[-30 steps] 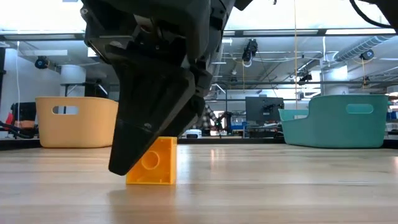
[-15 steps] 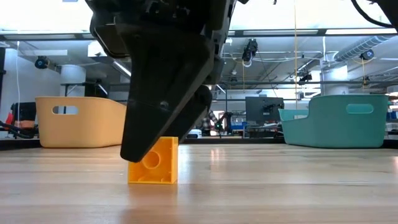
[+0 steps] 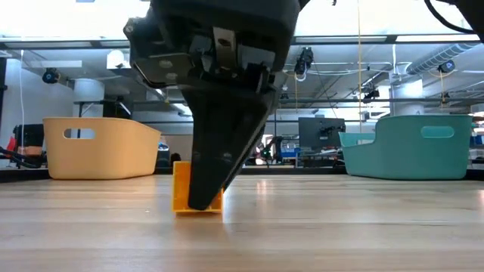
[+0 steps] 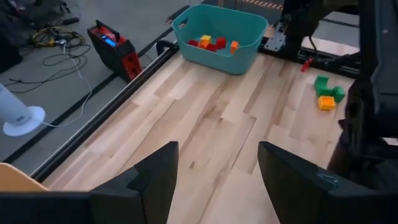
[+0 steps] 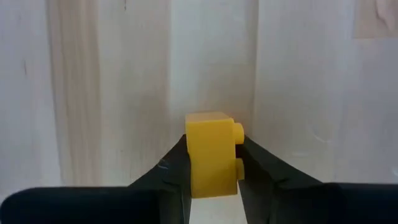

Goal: Sort blocks by size
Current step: Put the yellow game piece into the blue bin

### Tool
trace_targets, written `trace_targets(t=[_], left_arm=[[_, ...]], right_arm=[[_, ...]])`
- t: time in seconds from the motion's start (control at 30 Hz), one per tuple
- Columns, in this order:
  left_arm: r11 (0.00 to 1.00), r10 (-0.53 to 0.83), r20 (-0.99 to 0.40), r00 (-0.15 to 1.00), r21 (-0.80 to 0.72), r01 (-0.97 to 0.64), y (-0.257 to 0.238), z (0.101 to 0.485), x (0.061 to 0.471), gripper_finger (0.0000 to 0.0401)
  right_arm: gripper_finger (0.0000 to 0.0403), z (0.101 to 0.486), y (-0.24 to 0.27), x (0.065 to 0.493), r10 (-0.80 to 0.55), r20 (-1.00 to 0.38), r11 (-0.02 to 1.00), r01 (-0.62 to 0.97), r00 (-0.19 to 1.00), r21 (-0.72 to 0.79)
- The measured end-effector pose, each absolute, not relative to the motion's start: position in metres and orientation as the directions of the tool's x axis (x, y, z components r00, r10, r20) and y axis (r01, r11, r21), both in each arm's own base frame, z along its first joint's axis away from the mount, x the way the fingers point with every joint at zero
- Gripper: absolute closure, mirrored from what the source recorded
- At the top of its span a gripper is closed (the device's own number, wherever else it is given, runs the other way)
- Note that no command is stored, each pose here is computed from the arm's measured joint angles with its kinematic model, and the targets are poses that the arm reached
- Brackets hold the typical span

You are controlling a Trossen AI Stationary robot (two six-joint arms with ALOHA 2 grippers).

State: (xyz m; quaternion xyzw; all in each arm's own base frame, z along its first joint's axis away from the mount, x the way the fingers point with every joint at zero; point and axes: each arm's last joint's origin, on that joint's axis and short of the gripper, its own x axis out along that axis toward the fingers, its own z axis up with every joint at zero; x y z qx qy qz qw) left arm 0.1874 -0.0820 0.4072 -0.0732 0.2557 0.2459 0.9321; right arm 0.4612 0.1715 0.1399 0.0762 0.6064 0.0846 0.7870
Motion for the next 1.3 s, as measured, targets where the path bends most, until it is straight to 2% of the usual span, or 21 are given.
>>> trace_targets(t=[0.23, 0.37, 0.5, 0.63, 0.8, 0.93, 1.03, 1.17, 1.3], left_arm=[[0.868, 0.409, -0.501, 0.763, -0.045, -0.495, -0.083, 0.409, 0.189, 0.0194], [0.867, 0.406, -0.495, 0.768, -0.057, -0.495, -0.083, 0.410, 0.190, 0.0194], [0.858, 0.405, -0.494, 0.770, -0.084, -0.506, -0.083, 0.410, 0.190, 0.0194], [0.853, 0.411, -0.488, 0.770, -0.092, -0.514, -0.084, 0.410, 0.191, 0.0194], [0.845, 0.420, -0.477, 0.773, -0.105, -0.524, -0.083, 0.411, 0.192, 0.0194], [0.842, 0.413, -0.460, 0.787, -0.136, -0.521, -0.084, 0.413, 0.194, 0.0194], [0.840, 0.410, -0.451, 0.793, -0.152, -0.521, -0.084, 0.414, 0.195, 0.0194], [0.836, 0.411, -0.434, 0.802, -0.173, -0.521, -0.085, 0.416, 0.197, 0.0194], [0.825, 0.432, -0.420, 0.798, -0.175, -0.538, -0.083, 0.417, 0.197, 0.0194]], right_arm=[[0.0318, 0.147, 0.159, 0.462, 0.223, -0.944, 0.974, -0.093, 0.245, 0.206], [0.0318, 0.167, 0.136, 0.464, 0.207, -0.940, 0.977, -0.104, 0.270, 0.185], [0.0318, 0.196, 0.101, 0.458, 0.068, -0.957, 0.998, -0.035, 0.282, 0.060], [0.0318, 0.233, 0.053, 0.445, -0.152, -0.947, 0.984, 0.136, 0.284, -0.117], [0.0318, 0.281, -0.012, 0.407, -0.389, -0.905, 0.872, 0.384, 0.170, -0.303], [0.0318, 0.304, -0.064, 0.362, -0.492, -0.870, 0.743, 0.541, 0.043, -0.393], [0.0318, 0.308, -0.105, 0.325, -0.494, -0.869, 0.647, 0.655, -0.030, -0.390], [0.0318, 0.296, -0.147, 0.275, -0.450, -0.881, 0.504, 0.772, -0.148, -0.387], [0.0301, 0.281, -0.171, 0.239, -0.399, -0.906, 0.410, 0.858, -0.138, -0.311]])
